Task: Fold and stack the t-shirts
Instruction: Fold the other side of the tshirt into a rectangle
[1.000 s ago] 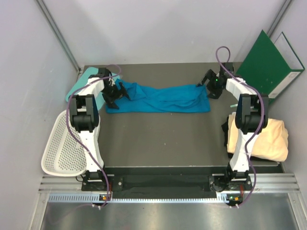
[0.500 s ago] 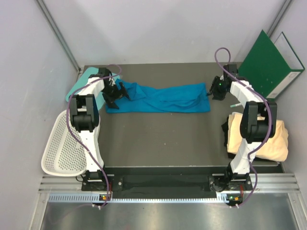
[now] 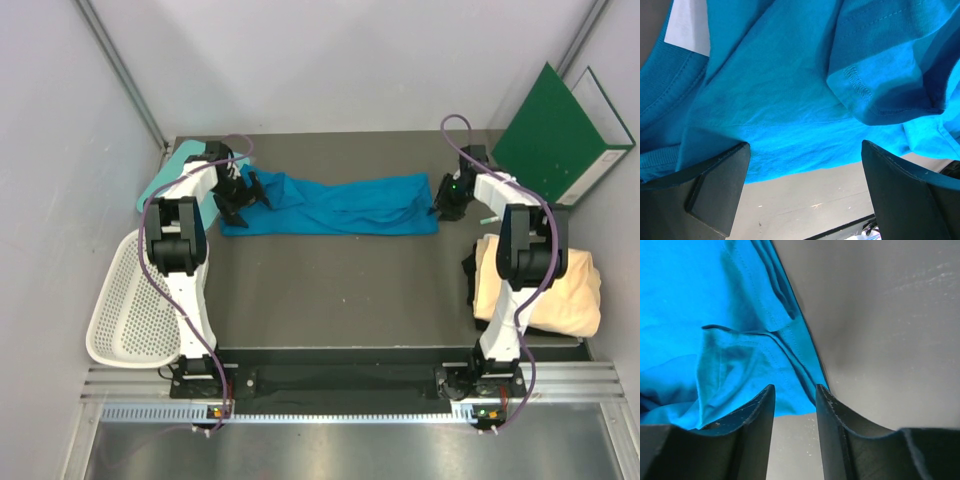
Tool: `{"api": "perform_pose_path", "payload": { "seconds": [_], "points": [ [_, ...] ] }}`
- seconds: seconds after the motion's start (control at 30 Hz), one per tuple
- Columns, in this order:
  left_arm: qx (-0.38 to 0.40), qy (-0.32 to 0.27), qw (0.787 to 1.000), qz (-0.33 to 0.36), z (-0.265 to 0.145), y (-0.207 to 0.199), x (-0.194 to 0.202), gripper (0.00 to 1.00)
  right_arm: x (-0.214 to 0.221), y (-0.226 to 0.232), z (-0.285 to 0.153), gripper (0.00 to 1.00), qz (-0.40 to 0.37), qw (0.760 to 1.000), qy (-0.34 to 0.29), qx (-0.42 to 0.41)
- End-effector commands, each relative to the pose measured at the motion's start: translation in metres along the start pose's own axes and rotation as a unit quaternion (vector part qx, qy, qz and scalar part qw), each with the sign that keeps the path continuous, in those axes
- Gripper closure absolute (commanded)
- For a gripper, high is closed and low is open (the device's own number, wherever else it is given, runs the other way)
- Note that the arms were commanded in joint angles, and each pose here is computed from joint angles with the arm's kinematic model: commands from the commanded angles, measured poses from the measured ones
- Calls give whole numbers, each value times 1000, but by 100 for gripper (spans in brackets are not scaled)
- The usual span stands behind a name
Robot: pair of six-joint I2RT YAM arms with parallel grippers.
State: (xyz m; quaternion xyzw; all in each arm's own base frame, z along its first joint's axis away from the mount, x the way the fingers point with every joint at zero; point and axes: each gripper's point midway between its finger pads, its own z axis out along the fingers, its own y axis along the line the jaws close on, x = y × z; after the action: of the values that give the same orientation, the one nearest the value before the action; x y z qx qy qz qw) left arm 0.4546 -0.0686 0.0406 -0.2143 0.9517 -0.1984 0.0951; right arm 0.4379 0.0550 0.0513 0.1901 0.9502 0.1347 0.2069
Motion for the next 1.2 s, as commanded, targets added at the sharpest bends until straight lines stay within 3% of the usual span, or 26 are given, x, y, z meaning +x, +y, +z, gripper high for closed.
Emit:
{"api": "perform_pose_path", "payload": {
  "seconds": [0.0,0.27,0.37,0.4,0.57,0.7,1.17],
  "points": [
    [-86,31,996,2,33,54,15,1,3,8,8,64,-8,1000,3,-17],
    [-90,34,995,1,35,56,17,1,15,7,21,65,-6,1000,25,-18],
    [-92,34,995,1,36,57,16,1,19,10,22,72,-7,999,31,-24],
    [-92,35,995,1,36,57,17,1,18,11,22,79,-9,999,29,-28],
    [-94,36,995,0,37,59,17,1,24,14,26,85,-14,998,45,-37],
    [-98,36,995,1,38,60,17,1,26,17,23,100,-18,998,47,-46],
    [-121,49,991,-9,43,70,23,1,51,-9,-24,100,-22,999,32,4]
  ]
}}
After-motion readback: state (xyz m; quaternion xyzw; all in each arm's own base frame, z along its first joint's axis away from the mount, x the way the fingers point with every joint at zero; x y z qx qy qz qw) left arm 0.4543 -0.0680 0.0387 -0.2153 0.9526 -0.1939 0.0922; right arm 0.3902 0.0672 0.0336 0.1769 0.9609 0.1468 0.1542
